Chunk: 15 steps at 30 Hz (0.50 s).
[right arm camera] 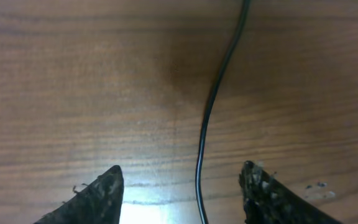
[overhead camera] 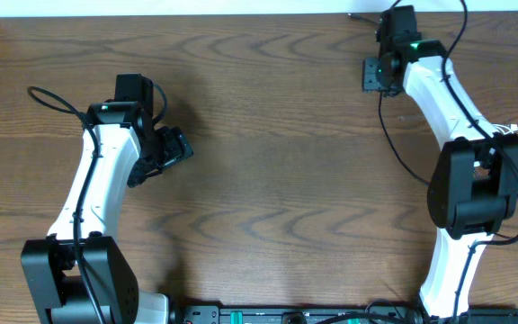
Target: Untangle cables
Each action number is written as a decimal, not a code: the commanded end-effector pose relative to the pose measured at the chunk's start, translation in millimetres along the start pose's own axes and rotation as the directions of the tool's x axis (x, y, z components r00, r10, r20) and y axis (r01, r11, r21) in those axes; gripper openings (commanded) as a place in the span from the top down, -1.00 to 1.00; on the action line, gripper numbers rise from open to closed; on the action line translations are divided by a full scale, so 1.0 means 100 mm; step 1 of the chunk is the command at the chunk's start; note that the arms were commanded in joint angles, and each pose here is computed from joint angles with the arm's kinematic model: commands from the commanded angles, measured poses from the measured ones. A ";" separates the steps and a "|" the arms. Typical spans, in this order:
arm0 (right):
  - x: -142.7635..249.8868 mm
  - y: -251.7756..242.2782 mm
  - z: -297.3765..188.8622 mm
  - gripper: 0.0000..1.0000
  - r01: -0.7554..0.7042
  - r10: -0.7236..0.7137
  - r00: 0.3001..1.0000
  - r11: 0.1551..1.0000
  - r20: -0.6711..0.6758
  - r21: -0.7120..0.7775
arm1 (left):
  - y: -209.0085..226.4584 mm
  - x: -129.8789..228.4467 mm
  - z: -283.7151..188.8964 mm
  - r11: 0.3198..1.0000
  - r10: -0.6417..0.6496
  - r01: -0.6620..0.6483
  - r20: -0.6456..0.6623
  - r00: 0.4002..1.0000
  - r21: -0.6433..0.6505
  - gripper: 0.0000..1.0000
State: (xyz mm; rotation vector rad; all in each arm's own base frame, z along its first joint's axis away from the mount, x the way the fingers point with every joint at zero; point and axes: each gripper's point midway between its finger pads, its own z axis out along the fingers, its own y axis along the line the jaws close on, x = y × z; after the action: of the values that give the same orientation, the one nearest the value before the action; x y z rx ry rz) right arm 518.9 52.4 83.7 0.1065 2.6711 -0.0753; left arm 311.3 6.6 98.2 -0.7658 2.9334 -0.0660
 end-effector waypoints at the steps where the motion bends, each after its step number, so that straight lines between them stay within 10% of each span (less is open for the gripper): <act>1: 0.00 -0.16 0.12 -0.22 -0.098 0.096 0.995 0.989 0.021 0.109 | 0.02 -0.04 -0.01 1.000 0.009 -0.009 0.016 1.000 -0.006 -0.87; 15: 0.27 -0.07 0.59 -0.22 -0.124 0.127 0.988 0.991 -0.087 0.044 | -0.26 -0.14 -0.03 0.970 0.241 -0.239 0.117 0.963 -0.036 -0.86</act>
State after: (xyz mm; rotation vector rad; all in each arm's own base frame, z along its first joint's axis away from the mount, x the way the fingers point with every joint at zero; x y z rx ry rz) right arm 521.5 44.7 28.6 0.2715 2.7314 -0.0862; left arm 333.1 -2.5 101.9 -0.4950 2.8896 0.0037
